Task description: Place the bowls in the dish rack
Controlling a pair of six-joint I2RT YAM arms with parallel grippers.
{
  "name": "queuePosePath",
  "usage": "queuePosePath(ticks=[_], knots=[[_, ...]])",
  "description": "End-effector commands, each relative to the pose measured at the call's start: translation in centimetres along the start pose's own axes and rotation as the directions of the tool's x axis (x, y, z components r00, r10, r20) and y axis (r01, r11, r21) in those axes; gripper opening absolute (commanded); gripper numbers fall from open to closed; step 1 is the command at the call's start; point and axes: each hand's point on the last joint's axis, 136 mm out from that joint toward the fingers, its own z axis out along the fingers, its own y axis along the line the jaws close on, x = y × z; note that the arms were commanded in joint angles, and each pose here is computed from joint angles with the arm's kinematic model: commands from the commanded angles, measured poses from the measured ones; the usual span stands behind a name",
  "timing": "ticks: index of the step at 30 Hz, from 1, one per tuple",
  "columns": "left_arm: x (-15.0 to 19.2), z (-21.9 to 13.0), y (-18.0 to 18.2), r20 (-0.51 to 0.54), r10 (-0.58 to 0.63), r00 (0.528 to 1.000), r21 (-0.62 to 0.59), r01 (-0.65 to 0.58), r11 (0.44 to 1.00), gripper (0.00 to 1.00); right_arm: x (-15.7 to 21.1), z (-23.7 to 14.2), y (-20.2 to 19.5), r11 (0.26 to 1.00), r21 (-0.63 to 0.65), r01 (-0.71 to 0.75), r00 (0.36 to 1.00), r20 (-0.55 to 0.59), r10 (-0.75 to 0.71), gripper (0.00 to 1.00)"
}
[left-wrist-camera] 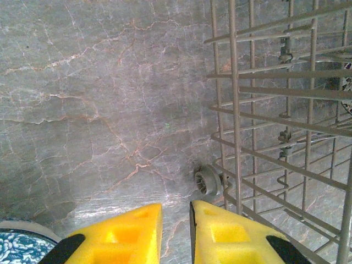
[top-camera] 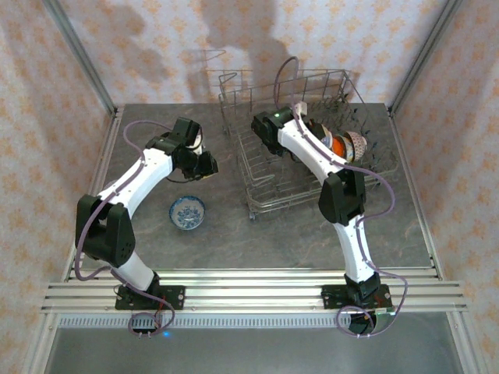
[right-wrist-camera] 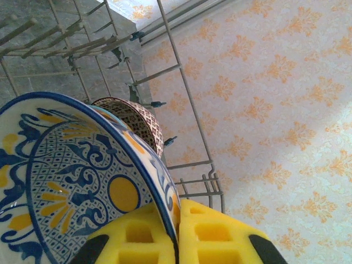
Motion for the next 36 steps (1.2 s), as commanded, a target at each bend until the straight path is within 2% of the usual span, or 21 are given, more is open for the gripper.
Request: queuePosePath(ticks=[1,13,22,23,25,26,36], knots=[[-0.1,-1.1,0.2,0.036,0.020,0.999,-0.007,-0.020,1.000,0.21,-0.4,-0.6,-0.4,0.996,0.071,0.055,0.997,0.047,-0.058,0.00],[-0.6,-1.7,0.8,0.055,0.017,0.998,-0.018,-0.016,1.000,0.21,-0.4,-2.2,2.8,0.979,0.095,0.182,0.980,0.065,-0.188,0.00],[-0.5,-2.3,2.1,0.064,0.000,0.998,-0.041,0.003,0.999,0.21,0.8,-2.3,5.2,0.978,0.034,0.206,0.978,0.035,-0.207,0.00],[-0.5,-2.4,2.2,0.067,-0.001,0.998,-0.042,0.004,0.999,0.21,0.9,-2.3,5.3,0.979,0.023,0.201,0.979,0.028,-0.202,0.02],[-0.6,-2.7,2.4,0.073,-0.003,0.997,-0.048,0.007,0.999,0.22,1.1,-2.3,5.4,0.982,0.003,0.188,0.982,0.017,-0.188,0.17],[-0.6,-2.8,2.5,0.074,-0.005,0.997,-0.049,0.008,0.999,0.22,1.1,-2.4,5.4,0.983,-0.005,0.186,0.983,0.014,-0.186,0.20],[-0.1,-3.5,3.0,0.083,-0.014,0.996,-0.061,0.019,0.998,0.22,1.7,-3.0,5.7,0.975,-0.132,0.178,0.983,-0.026,-0.183,0.32]])
